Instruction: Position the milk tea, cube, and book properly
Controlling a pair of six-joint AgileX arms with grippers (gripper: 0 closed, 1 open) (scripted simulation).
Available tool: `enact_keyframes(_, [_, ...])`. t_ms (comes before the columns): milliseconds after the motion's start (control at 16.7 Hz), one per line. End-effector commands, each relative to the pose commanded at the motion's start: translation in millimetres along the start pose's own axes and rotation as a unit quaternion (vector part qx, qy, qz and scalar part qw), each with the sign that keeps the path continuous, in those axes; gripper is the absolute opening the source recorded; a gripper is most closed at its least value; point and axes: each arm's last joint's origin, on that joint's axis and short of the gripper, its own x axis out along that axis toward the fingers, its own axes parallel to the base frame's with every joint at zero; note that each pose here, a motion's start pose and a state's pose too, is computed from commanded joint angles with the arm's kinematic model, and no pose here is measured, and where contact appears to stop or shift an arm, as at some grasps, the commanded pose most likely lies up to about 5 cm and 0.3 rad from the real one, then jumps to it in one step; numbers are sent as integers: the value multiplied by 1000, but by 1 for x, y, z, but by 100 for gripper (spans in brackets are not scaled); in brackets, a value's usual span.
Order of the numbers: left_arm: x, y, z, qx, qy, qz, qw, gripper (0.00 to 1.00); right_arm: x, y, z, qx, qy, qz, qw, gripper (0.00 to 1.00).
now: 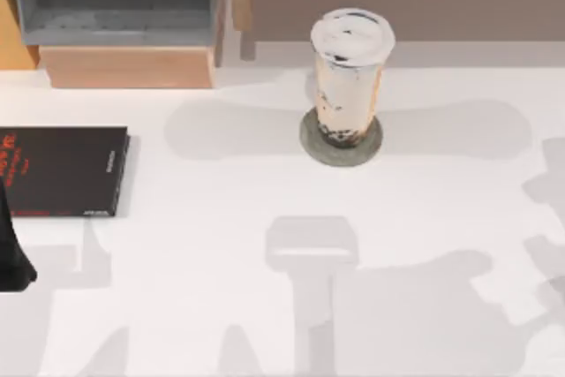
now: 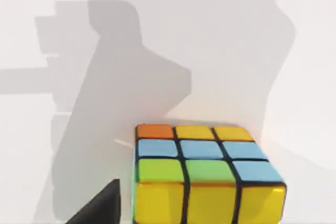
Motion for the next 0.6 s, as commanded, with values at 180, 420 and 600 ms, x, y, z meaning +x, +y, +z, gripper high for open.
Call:
enact_keyframes(180, [0, 0, 0, 0, 0, 0, 1000, 100, -6, 2, -19, 22, 37, 32, 999, 100])
enact_keyframes(420, [0, 0, 0, 0, 0, 0, 1000, 100, -8, 2, -25, 34, 45, 39, 998, 100])
enact_keyframes(600, [0, 0, 0, 0, 0, 0, 1000, 100, -8, 2, -24, 31, 45, 39, 998, 100])
